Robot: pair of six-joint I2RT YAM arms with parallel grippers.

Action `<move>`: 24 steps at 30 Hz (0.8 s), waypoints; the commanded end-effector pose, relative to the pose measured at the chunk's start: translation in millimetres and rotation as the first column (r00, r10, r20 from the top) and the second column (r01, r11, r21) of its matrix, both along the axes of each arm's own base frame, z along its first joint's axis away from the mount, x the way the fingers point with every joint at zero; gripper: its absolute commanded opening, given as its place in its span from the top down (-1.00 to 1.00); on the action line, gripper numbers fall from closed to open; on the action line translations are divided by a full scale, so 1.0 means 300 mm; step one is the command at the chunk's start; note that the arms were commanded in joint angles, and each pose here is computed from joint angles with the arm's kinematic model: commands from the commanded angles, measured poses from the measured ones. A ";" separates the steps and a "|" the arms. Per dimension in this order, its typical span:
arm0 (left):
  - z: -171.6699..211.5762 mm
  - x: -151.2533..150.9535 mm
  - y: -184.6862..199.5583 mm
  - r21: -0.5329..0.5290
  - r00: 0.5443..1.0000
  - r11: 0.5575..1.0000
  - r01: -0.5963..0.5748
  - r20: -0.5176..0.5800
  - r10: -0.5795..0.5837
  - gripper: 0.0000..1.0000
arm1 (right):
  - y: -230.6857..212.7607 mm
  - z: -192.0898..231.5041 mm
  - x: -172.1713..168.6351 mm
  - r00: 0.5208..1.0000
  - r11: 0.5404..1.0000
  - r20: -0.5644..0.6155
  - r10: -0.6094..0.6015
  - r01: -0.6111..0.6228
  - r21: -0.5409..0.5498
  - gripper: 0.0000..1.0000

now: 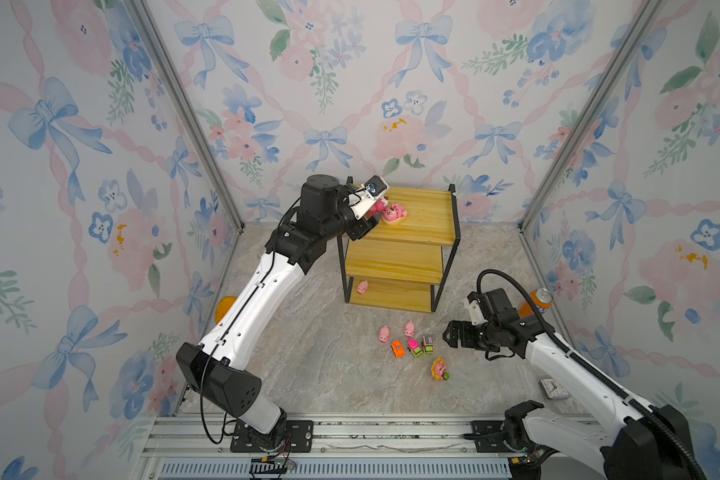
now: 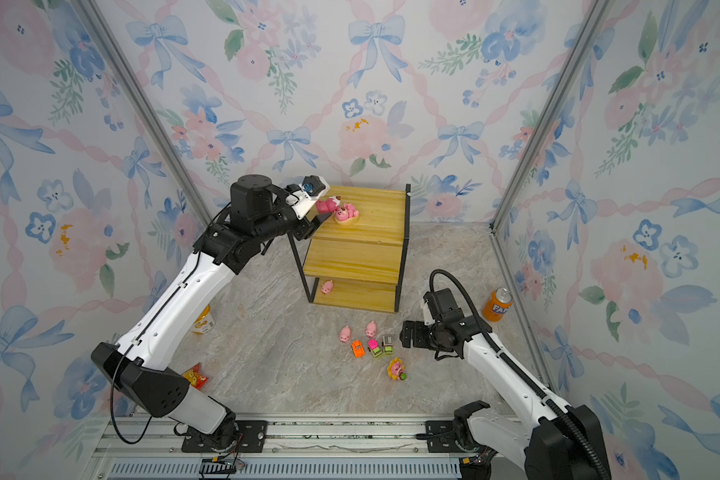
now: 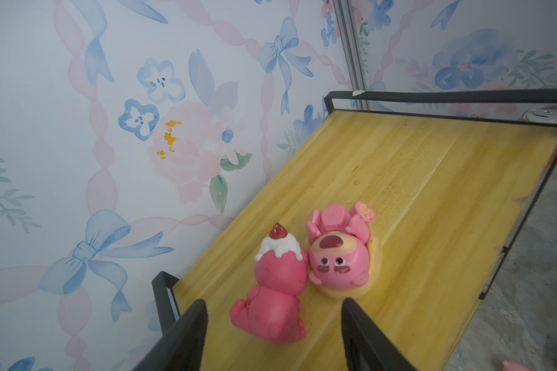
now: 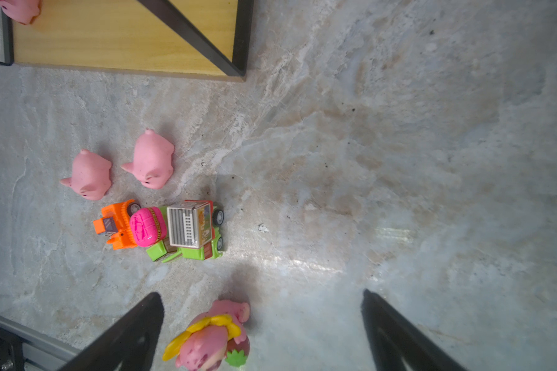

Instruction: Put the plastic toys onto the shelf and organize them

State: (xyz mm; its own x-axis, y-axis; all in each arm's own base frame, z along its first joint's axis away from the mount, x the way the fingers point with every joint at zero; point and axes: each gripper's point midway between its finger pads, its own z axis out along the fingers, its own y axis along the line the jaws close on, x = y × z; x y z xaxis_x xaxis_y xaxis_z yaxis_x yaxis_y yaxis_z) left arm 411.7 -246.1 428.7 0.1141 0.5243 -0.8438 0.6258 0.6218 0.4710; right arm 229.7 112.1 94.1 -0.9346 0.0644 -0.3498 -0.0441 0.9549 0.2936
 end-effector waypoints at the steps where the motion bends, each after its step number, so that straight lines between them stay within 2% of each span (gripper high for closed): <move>1: -0.003 0.011 -0.029 0.010 1.000 1.000 0.025 0.007 -0.025 -0.33 | -0.008 -0.004 -0.011 1.000 1.000 0.003 0.007 -0.007 0.001 -0.96; 7: -0.035 0.022 -0.050 0.028 1.000 0.999 0.031 -0.005 -0.030 -0.21 | -0.008 -0.006 -0.005 1.000 1.000 0.003 0.008 -0.008 0.000 -0.96; 24: -0.089 0.053 -0.039 0.063 0.999 0.998 -0.019 -0.024 0.021 -0.05 | -0.013 -0.019 0.002 1.000 1.000 -0.009 0.003 -0.003 0.001 -0.96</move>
State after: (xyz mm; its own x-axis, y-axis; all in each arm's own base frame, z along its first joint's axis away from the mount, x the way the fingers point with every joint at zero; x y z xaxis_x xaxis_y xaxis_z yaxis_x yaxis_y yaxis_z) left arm 425.0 -256.5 406.1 0.0841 0.5670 -0.8194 0.6275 0.6087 0.4855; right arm 232.1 110.2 93.9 -0.9320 0.0665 -0.3564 -0.0446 0.9545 0.2949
